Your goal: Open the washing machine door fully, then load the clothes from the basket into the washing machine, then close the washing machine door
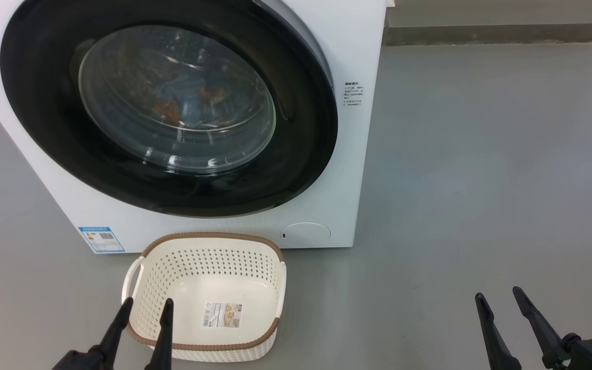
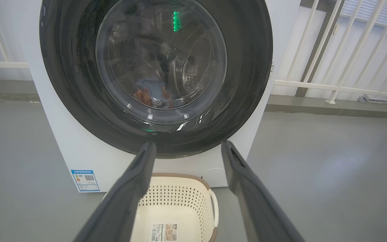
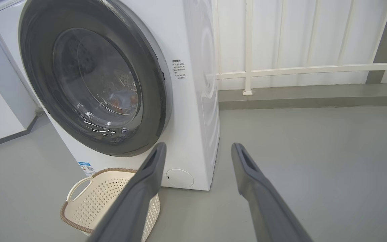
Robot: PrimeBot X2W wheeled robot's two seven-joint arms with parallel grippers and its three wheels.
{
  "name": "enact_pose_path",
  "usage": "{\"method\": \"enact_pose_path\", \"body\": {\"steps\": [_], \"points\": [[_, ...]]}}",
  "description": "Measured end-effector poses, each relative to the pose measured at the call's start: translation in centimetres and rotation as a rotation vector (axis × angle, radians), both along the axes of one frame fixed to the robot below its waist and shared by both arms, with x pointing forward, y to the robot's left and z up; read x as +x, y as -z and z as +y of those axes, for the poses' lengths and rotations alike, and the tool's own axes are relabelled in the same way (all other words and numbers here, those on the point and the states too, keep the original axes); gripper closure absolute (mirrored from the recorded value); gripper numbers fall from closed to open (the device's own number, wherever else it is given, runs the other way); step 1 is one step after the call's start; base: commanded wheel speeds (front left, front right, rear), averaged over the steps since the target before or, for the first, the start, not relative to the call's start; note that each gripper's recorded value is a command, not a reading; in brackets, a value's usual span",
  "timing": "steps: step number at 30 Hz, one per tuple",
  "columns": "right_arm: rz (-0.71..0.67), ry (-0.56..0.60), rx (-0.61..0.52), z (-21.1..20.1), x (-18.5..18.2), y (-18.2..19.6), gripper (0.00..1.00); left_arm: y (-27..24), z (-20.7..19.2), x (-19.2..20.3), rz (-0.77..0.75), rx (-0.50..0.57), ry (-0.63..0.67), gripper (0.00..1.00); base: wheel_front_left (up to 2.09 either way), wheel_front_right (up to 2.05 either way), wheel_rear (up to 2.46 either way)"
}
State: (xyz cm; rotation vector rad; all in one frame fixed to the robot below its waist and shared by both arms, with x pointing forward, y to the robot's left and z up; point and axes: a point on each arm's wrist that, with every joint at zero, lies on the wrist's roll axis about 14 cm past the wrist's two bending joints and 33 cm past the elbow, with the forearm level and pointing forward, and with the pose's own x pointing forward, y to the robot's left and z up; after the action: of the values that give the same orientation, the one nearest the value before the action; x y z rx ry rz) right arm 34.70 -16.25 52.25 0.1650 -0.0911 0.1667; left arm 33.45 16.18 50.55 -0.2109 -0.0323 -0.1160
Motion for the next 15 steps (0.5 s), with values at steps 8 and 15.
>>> {"method": "enact_pose_path", "body": {"steps": [8, 15], "points": [[0.006, 0.000, -0.001, 0.0, 0.0, 0.1, 0.00, 0.0, -0.1, 0.0, 0.002, 0.003, 0.000, 0.00, 0.00, 0.00, 0.00], [0.061, 0.007, 0.007, -0.1, -0.2, 1.8, 1.00, 1.8, -0.6, -0.5, 0.057, -0.012, -0.002, 1.00, 0.00, 0.00, 0.00]]}}
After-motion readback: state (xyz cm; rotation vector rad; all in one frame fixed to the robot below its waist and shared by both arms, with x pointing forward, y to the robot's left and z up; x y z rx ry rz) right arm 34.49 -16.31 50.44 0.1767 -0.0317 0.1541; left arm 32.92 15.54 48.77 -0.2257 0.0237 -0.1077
